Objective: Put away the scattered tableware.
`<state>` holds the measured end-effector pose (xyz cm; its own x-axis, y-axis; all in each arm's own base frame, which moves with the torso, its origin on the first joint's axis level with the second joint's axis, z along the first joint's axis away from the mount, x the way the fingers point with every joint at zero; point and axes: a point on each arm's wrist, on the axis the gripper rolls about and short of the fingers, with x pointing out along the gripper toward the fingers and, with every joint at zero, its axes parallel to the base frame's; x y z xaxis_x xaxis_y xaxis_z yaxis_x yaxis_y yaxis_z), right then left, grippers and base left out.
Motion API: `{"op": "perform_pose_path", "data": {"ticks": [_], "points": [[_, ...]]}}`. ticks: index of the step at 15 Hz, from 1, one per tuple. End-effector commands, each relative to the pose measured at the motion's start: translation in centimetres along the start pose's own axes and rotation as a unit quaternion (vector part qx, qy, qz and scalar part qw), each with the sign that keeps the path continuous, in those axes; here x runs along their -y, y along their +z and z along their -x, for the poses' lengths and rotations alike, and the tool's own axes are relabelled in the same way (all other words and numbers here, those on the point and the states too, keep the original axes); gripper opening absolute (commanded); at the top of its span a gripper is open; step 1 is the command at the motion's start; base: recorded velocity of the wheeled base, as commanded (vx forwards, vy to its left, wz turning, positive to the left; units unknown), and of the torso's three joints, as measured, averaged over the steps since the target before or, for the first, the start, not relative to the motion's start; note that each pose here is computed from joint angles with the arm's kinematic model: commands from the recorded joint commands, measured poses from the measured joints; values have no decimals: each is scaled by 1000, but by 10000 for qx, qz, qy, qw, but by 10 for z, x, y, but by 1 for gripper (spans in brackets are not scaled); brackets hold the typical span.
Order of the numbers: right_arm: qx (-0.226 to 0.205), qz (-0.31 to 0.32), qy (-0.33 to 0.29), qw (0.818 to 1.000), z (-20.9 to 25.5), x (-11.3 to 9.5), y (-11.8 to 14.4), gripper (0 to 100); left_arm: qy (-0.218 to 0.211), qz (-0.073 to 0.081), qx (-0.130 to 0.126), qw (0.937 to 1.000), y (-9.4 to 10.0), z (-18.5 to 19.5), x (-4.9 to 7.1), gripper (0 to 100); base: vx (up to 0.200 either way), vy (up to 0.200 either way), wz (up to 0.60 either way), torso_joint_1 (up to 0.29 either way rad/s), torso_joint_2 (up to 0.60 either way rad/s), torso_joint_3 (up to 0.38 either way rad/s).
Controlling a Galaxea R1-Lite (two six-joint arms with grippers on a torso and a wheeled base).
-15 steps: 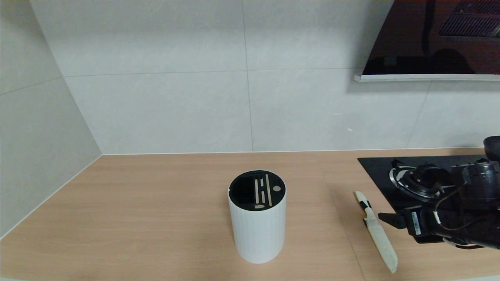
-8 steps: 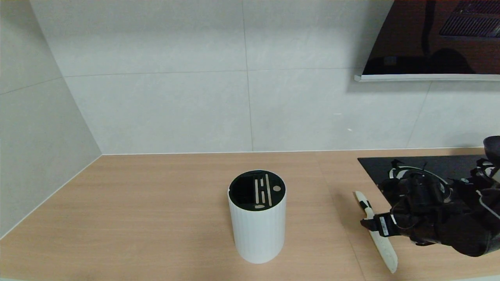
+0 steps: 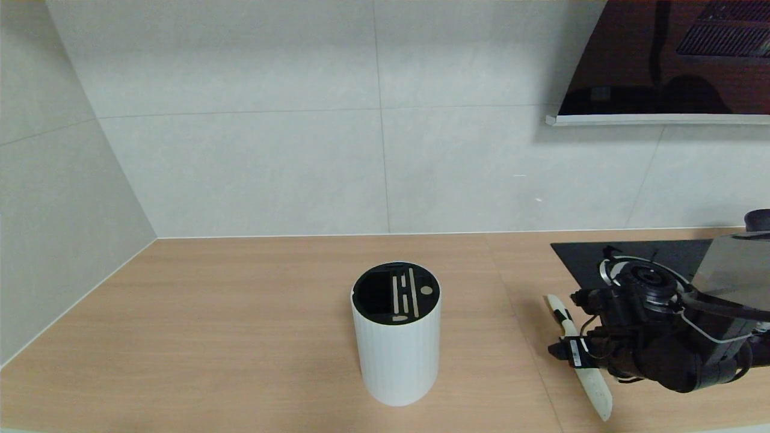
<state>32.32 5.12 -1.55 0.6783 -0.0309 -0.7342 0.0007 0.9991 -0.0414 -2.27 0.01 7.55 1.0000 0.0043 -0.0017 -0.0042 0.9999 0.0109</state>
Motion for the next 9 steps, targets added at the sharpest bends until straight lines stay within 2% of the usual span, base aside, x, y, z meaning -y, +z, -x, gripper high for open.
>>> {"op": "perform_pose_path", "data": {"ticks": [1, 9], "points": [[-4, -12, -66, 10000, -5, 0, 0, 100, 2, 1, -7, 10000, 0, 0, 0, 100, 0, 0, 0, 0, 0, 0], [241, -378, -203, 9988, -19, 4, 8, 100, 2, 1, -7, 10000, 0, 0, 0, 100, 0, 0, 0, 0, 0, 0]]}}
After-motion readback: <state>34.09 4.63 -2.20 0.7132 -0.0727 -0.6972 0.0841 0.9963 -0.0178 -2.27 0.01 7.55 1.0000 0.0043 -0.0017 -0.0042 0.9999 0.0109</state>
